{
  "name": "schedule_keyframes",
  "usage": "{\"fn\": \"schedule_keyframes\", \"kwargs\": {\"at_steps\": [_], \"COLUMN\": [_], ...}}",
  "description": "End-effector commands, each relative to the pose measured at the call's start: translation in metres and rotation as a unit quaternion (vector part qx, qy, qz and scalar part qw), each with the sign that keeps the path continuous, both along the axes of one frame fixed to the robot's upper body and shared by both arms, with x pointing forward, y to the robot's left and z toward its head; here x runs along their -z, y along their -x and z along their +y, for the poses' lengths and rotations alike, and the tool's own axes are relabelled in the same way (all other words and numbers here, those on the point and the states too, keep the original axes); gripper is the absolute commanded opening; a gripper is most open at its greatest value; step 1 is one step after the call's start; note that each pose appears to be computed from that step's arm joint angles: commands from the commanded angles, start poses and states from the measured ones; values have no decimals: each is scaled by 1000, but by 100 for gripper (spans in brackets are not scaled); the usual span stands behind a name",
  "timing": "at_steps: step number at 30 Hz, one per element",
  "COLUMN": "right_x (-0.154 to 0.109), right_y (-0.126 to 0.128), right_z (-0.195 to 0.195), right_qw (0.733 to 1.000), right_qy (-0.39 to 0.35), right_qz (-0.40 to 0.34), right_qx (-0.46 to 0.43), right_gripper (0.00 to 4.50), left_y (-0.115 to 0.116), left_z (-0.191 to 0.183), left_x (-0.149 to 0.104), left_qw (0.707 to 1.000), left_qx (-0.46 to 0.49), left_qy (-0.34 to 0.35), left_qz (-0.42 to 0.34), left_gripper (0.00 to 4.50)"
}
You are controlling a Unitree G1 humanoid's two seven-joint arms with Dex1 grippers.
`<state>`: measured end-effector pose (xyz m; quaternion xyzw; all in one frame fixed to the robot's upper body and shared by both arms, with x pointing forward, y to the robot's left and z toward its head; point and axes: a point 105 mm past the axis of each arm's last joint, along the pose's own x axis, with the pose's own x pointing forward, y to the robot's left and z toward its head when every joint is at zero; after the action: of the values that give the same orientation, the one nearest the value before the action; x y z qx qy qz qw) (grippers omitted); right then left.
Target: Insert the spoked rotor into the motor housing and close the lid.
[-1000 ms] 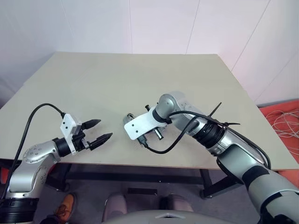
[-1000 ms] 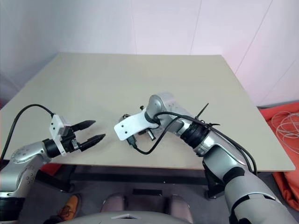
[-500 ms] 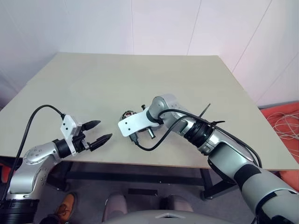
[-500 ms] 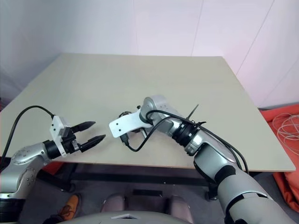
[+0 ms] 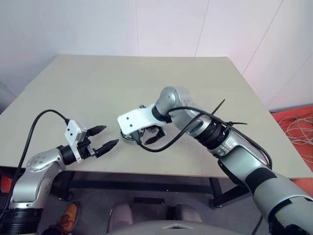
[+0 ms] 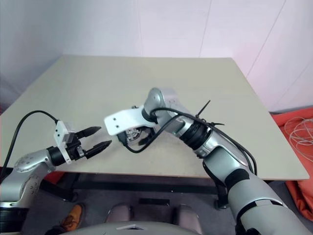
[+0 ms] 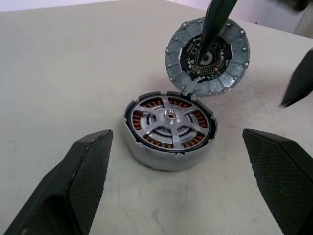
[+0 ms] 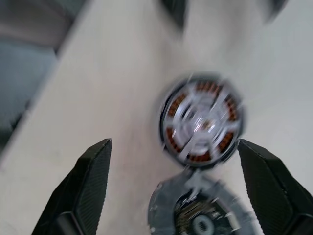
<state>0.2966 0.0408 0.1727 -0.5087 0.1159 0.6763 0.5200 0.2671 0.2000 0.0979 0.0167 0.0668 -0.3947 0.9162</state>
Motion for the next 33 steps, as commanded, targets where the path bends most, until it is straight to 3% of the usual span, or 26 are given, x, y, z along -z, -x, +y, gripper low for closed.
{"fn": "schedule_keyframes", "kwargs": {"at_steps": [1, 3, 6, 10, 13, 17, 20, 25, 31, 33], "right_x": [-59, -88, -129, -140, -106, -44, -2, 44, 61, 59], "right_y": [16, 15, -8, -76, -121, -132, -128, -104, -65, -57], "right_z": [12, 14, 8, -29, -82, -130, -158, -173, -140, -124], "right_qw": [994, 986, 957, 895, 857, 830, 809, 802, 818, 825], "right_qy": [-98, -157, -276, -394, -407, -400, -382, -350, -349, -352], "right_qz": [35, 50, 71, 23, -54, -2, 33, 72, 170, 191], "right_qx": [-15, -5, 56, 207, 312, 389, 446, 478, 425, 399], "right_gripper": [449, 449, 449, 449, 449, 449, 385, 215, 4, 4], "left_y": [-3, -3, -3, -2, -6, -5, -1, 3, -2, -3], "left_z": [-2, -2, -2, -1, 9, 19, 27, 36, 35, 34], "left_x": [-8, -8, -9, -11, -12, -14, -13, -13, -15, -15], "left_qw": [1000, 1000, 1000, 1000, 999, 998, 998, 998, 998, 998], "left_qx": [5, 6, 7, 6, -22, -32, -36, -43, -41, -40], "left_qy": [-5, -4, -1, 0, -12, -18, -26, -34, -33, -33], "left_qz": [-21, -22, -23, -24, -42, -46, -42, -40, -44, -45], "left_gripper": [450, 450, 450, 450, 450, 450, 450, 450, 450, 450]}}
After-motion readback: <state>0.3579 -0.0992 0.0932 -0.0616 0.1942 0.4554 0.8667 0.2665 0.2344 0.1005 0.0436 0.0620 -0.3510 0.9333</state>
